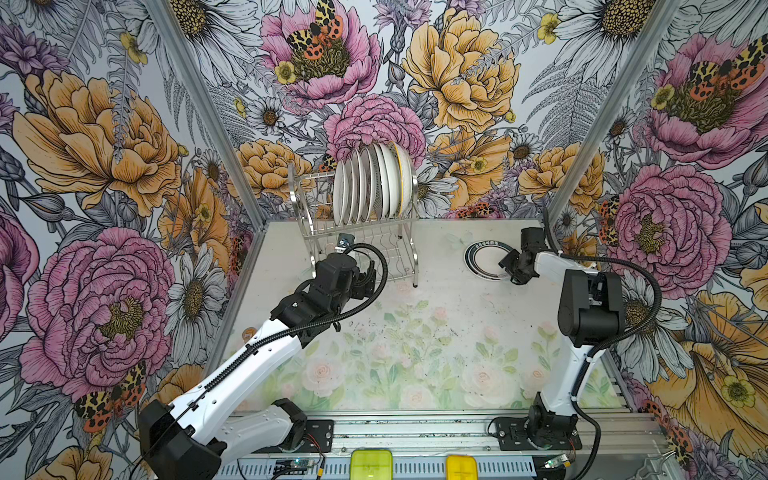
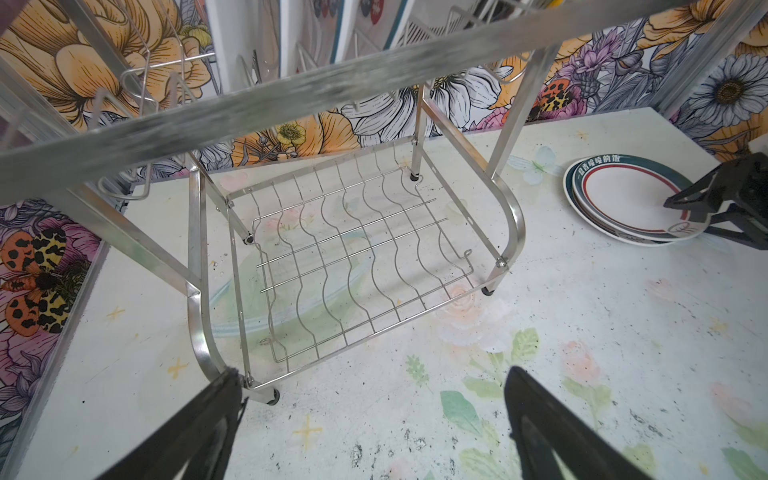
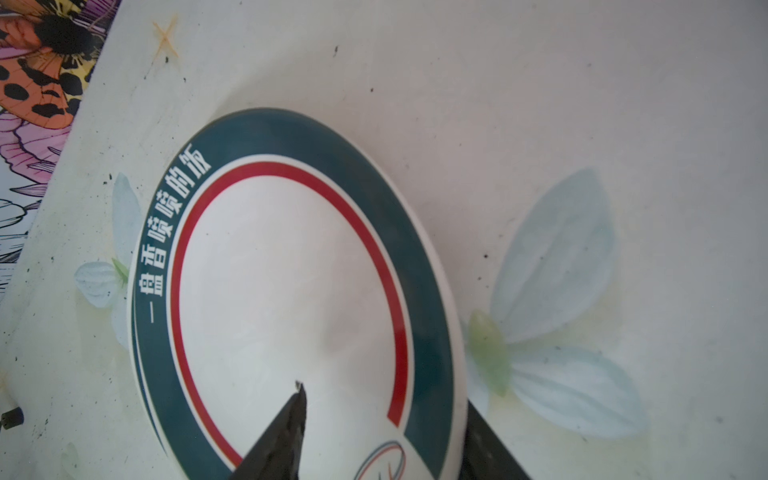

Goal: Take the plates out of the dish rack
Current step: 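Open the right gripper on the stack while the left gripper nears the rack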

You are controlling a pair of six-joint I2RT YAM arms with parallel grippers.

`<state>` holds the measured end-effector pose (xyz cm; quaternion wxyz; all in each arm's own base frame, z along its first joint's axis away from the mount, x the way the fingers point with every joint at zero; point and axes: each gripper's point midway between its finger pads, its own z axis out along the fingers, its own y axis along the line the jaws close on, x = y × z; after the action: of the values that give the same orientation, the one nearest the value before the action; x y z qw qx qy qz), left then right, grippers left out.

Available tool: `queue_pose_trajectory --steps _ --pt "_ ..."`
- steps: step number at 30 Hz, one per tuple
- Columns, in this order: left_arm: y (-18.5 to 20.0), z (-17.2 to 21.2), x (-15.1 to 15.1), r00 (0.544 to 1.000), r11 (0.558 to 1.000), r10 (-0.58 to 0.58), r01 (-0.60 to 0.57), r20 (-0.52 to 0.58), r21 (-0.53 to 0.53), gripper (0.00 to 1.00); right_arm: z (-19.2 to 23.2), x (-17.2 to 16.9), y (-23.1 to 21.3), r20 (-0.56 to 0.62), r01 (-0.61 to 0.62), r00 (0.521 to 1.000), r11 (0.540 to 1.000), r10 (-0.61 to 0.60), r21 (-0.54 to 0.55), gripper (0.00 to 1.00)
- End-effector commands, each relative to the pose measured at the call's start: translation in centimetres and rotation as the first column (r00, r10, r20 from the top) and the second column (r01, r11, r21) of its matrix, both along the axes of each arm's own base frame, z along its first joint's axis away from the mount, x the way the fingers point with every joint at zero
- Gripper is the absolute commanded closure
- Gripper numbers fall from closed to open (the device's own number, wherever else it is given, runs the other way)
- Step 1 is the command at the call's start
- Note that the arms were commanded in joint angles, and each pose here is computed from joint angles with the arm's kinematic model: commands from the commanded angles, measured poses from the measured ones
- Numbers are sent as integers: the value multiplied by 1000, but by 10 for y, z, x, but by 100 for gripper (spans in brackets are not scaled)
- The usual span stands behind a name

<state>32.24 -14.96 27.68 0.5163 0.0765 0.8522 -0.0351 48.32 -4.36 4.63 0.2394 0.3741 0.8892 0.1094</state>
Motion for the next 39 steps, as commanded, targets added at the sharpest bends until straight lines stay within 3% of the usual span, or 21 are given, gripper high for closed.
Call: queue_pose_trajectory --steps 1,16,20,28,39 --pt "3 5 -1 1000 999 7 -7 21 -33 2 -3 2 3 -7 -17 1000 1000 17 -24 43" --pt "12 15 -2 999 997 41 -39 14 -72 1 0 0 11 -26 -68 997 997 67 -41 24" --pt "15 17 -3 998 995 56 -55 10 -79 1 0 6 12 -32 -89 996 995 87 -38 11" --pt "28 29 -11 994 987 105 -103 12 -122 1 -8 11 20 -62 -136 989 989 132 -55 8" --pt "49 42 -16 987 972 159 -163 -39 -170 1 -3 11 26 -136 -240 966 958 220 -159 7"
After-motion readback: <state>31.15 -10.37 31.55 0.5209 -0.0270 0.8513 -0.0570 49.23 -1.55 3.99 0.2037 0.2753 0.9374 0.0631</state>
